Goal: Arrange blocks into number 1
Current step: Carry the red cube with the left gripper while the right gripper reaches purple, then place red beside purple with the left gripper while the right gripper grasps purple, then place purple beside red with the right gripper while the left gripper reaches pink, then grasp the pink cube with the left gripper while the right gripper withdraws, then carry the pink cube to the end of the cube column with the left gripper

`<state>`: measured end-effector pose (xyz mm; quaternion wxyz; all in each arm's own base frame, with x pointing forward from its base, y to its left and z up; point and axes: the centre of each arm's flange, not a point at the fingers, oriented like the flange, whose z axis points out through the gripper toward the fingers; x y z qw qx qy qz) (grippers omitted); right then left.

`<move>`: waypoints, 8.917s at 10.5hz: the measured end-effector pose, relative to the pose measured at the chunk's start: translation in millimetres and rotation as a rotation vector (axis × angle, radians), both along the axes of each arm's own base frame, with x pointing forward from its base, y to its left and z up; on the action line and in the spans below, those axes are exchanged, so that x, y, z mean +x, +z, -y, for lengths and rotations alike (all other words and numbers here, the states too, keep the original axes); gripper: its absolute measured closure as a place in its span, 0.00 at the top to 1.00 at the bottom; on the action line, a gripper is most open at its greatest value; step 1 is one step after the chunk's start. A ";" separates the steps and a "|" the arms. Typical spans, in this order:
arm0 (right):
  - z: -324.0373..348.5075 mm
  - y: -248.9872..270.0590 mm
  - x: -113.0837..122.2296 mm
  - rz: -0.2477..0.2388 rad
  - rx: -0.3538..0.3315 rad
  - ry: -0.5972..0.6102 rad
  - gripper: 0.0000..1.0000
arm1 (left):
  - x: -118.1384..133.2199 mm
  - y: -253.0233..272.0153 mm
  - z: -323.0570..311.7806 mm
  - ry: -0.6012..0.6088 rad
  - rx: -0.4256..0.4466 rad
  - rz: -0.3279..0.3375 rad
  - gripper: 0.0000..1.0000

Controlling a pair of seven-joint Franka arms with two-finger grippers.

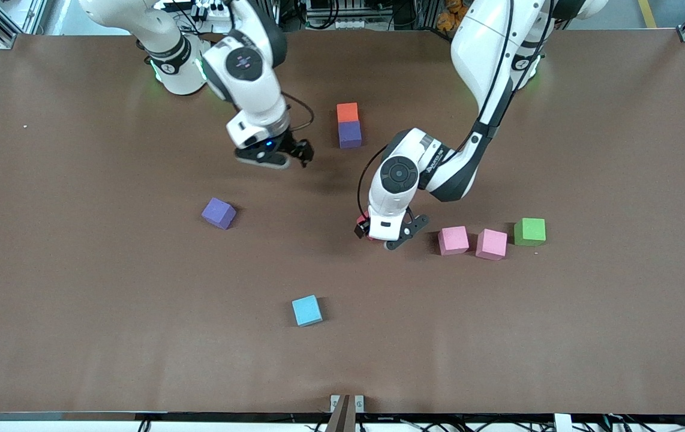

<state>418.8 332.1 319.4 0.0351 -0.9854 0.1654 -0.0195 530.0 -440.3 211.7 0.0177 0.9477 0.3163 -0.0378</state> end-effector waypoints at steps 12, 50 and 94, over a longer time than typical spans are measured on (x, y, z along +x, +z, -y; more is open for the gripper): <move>173.3 -67.3 112.0 -0.070 -0.055 -0.208 1.00 | -111.1 -2.8 93.4 -0.505 0.053 0.046 0.57; 73.5 -29.0 71.0 0.051 -0.023 0.095 0.58 | -189.5 16.4 103.8 -0.612 0.025 0.139 1.00; 262.7 275.3 166.9 -0.050 -0.133 0.320 1.00 | 48.5 9.6 -138.8 -0.572 0.013 0.014 0.64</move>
